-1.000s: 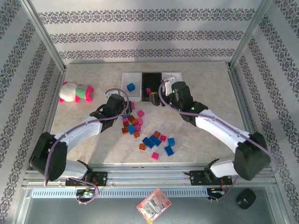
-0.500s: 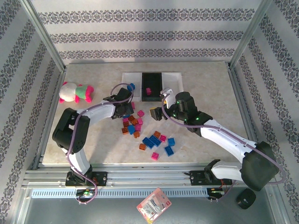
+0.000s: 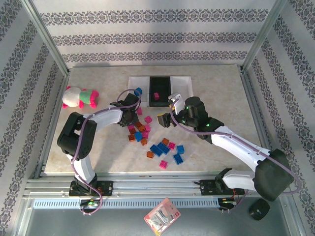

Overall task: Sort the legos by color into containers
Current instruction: Pick up the lego from the center of the table, then place the lego in the container.

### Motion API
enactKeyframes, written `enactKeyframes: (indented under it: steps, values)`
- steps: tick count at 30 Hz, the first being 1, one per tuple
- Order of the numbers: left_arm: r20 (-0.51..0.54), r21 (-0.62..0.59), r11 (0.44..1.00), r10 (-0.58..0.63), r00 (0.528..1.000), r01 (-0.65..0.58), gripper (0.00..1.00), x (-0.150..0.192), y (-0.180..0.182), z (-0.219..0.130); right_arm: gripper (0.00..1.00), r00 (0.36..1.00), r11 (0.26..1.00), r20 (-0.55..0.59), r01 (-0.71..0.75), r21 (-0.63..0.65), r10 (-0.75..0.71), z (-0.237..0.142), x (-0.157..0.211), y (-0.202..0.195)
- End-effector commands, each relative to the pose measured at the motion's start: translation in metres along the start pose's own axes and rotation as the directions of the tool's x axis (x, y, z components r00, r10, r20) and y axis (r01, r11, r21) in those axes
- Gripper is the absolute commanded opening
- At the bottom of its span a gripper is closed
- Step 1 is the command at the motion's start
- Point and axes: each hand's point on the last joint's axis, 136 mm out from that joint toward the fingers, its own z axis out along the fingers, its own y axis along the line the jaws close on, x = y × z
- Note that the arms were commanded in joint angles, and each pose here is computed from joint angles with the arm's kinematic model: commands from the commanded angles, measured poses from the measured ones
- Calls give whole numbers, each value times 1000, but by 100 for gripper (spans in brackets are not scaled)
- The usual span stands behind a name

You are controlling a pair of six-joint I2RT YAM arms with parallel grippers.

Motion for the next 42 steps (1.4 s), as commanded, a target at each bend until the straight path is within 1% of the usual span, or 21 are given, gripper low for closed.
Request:
enactKeyframes:
  steps: [1,5,7,10,13,18,21,26,29,30,31,32,33,35,38,41,42]
  values:
    - [85,-1,1000,17,996,-17,36,-25,5,-36,87,998,997,62,30,-66,-26,-9,-21,20]
    - [177,58,996,55,983,-66,35,-50,-11,-64,88,996,996,80,36,-78,-30,-9,-27,24]
    - [224,64,994,71,972,-87,35,-64,-18,-71,88,996,996,84,33,-84,-26,-7,-29,25]
    - [274,59,990,106,956,-127,35,-88,-34,-77,88,996,995,88,26,-93,-18,-2,-31,26]
    - [293,53,988,125,948,-147,36,-109,-49,-75,88,997,997,72,35,-71,-30,5,-29,23]
    - [287,55,989,118,951,-139,36,-138,-71,-57,88,998,998,54,31,-54,-28,9,-25,21]
    - [263,31,989,130,956,-143,36,-149,-77,-41,88,998,999,49,26,-42,-24,8,-23,18]
    - [232,14,987,154,960,-162,36,-155,-85,-13,88,999,1000,51,16,-2,-15,5,-21,12]
    - [219,-1,984,172,961,-176,38,-157,-88,-8,88,999,1000,52,14,15,-15,2,-20,9]
    - [220,-2,984,173,960,-176,40,-159,-88,-10,88,999,1000,51,13,22,-14,1,-19,8]
    - [224,0,984,173,959,-177,47,-160,-89,-13,88,999,1000,52,11,26,-13,-1,-19,8]
    - [229,5,984,173,958,-178,59,-162,-89,-16,88,999,999,51,7,38,-9,-2,-18,6]
    - [238,12,983,173,956,-181,67,-163,-91,-22,88,999,998,54,-1,58,-2,-4,-18,3]
    - [260,37,979,186,948,-202,73,-165,-94,-35,88,999,993,50,-22,112,16,-9,-14,-6]
    - [308,87,969,194,931,-231,84,-163,-96,-58,88,998,971,30,-61,230,55,-17,-3,-26]
    - [354,128,950,225,908,-285,99,-152,-98,-79,88,993,945,-43,-91,313,110,-25,18,-39]
    - [374,141,940,241,896,-311,99,-147,-99,-87,88,988,934,-67,-109,341,140,-29,26,-42]
